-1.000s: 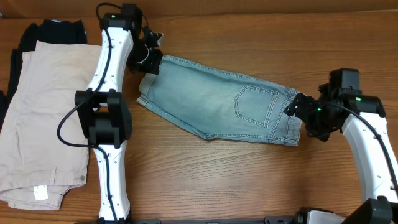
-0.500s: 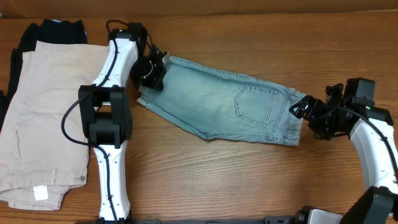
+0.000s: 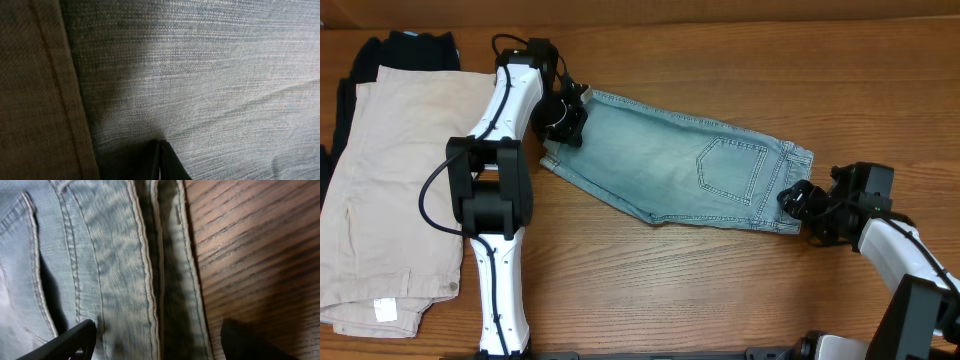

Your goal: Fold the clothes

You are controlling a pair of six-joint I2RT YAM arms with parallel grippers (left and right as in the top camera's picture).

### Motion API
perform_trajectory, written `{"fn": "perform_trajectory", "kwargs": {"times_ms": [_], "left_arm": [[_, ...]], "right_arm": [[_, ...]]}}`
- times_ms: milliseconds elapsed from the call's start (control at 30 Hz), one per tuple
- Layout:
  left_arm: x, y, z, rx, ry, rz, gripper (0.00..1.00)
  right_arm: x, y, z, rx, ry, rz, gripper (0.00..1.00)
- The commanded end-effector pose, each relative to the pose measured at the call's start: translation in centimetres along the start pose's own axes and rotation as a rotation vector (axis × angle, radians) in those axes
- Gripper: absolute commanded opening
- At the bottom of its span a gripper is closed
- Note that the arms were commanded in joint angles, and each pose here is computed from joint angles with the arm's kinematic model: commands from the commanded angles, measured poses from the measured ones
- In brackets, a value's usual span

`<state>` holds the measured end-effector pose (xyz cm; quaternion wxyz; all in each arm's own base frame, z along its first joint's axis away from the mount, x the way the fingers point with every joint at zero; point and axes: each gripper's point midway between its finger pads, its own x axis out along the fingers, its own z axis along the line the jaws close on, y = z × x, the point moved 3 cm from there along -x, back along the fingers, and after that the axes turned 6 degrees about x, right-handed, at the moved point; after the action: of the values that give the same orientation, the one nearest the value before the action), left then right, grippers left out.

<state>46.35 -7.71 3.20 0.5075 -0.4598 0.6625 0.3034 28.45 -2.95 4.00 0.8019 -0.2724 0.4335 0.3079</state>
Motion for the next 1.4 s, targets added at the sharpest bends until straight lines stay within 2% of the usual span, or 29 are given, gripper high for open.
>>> {"fn": "perform_trajectory", "kwargs": {"times_ms": [0, 67, 233, 267, 367, 433, 467, 533, 700, 800, 933, 1067, 1167, 1367], "left_arm": [[1.0, 0.9, 0.8, -0.027, -0.054, 0.048, 0.04], [1.0, 0.9, 0.8, -0.027, -0.054, 0.048, 0.04], [1.0, 1.0, 0.9, -0.042, -0.067, 0.056, 0.04], [1.0, 1.1, 1.1, -0.045, -0.078, 0.061, 0.04], [1.0, 1.1, 1.2, -0.065, -0.093, 0.064, 0.04], [1.0, 1.1, 1.2, -0.091, -0.093, 0.063, 0.04], [1.0, 1.1, 1.2, -0.106, -0.093, 0.062, 0.04], [1.0, 1.1, 0.9, -0.142, -0.072, 0.059, 0.04], [0.8, 1.2, -2.8, -0.171, 0.172, 0.057, 0.04], [0.8, 1.4, -4.4, -0.176, 0.242, 0.071, 0.04], [1.0, 0.7, -8.7, -0.138, 0.373, 0.074, 0.04], [2.2, -0.1, -12.0, -0.048, 0.368, 0.077, 0.04], [3.5, -0.8, -14.5, 0.035, 0.33, 0.072, 0.04], [4.4, -0.7, -14.3, -0.029, 0.209, 0.102, 0.04]], "right_arm": [[1.2, 2.3, -1.6, 0.113, 0.019, 0.043, 0.78], [1.3, 2.4, -0.7, 0.109, -0.042, 0.052, 0.71], [1.6, 2.0, 0.6, 0.153, -0.077, 0.029, 0.67], [1.7, 1.9, 0.9, 0.147, -0.085, 0.022, 0.63], [1.7, 1.6, 1.3, 0.128, -0.094, 0.003, 0.36], [1.6, 1.2, 1.2, 0.131, -0.095, -0.011, 0.25], [1.4, 0.6, 1.0, 0.142, -0.097, -0.026, 0.15], [0.5, -1.0, 0.8, 0.165, -0.116, -0.052, 0.06], [-3.4, -4.8, 1.0, 0.124, -0.18, -0.058, 0.04], [-6.2, -6.4, 1.0, 0.091, -0.155, -0.057, 0.04], [-11.6, -8.2, 2.2, 0.016, -0.125, -0.039, 0.04], [-15.3, -9.1, 4.7, -0.056, -0.127, -0.043, 0.04], [-16.3, -8.7, 8.0, -0.14, -0.15, -0.032, 0.04], [-14.5, -6.2, 12.8, -0.238, -0.2, 0.032, 0.04]]}}
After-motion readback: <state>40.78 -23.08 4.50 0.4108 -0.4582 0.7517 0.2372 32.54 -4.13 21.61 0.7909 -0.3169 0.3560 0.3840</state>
